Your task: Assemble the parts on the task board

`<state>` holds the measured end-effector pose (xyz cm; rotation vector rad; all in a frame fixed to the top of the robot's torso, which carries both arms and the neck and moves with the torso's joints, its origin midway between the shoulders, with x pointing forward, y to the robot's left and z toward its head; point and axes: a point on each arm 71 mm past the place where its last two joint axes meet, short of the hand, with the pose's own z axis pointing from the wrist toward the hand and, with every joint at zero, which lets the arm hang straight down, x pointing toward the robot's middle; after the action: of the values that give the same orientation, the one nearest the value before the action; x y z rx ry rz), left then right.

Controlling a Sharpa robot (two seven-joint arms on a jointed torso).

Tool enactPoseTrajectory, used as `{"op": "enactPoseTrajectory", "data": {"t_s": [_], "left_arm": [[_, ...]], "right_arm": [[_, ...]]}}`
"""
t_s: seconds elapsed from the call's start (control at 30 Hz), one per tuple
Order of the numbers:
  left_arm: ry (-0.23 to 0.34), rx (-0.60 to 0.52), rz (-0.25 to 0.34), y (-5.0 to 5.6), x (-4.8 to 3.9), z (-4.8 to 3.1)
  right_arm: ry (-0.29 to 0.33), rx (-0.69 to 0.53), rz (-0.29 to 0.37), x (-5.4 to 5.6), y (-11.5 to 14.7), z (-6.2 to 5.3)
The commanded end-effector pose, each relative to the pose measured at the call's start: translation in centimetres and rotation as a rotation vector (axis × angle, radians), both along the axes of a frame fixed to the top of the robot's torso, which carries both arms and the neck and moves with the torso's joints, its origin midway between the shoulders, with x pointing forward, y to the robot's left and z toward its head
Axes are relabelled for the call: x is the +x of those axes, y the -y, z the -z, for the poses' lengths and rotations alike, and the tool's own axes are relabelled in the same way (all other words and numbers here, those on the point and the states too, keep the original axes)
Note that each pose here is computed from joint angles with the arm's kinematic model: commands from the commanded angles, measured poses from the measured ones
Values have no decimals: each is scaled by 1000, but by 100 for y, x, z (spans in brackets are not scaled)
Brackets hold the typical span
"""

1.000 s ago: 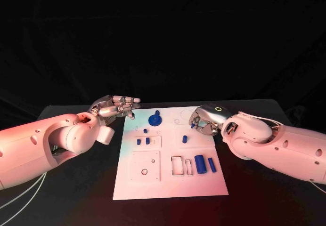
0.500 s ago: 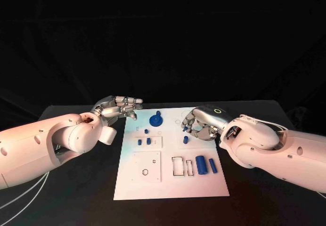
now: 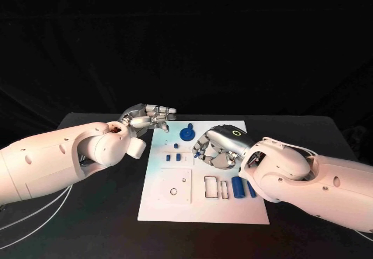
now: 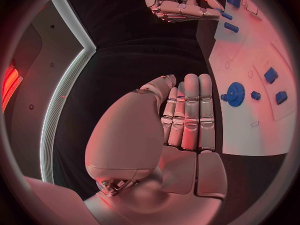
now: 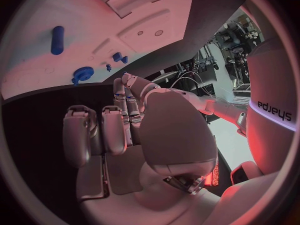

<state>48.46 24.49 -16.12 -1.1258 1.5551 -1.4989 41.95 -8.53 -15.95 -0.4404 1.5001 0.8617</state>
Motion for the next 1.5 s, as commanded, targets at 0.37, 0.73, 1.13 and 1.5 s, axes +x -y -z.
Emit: {"op": "enactPoseTrajectory", "data": {"t_s": [0.37,0.73,1.13,1.5], "left_arm": [[9,-12,32,137,22,-1],[8,-15,41,178,25,1],[7,-17,48,191,21,-1],[4,-18,54,194,17,-1]], "right_arm": [[-70,-38,-70,-106,-279,358],[-103,-77,-79,-126,-366,555],[-88,-124,-80,-128,-391,630],[-81,-139,-67,-113,-415,677]]}}
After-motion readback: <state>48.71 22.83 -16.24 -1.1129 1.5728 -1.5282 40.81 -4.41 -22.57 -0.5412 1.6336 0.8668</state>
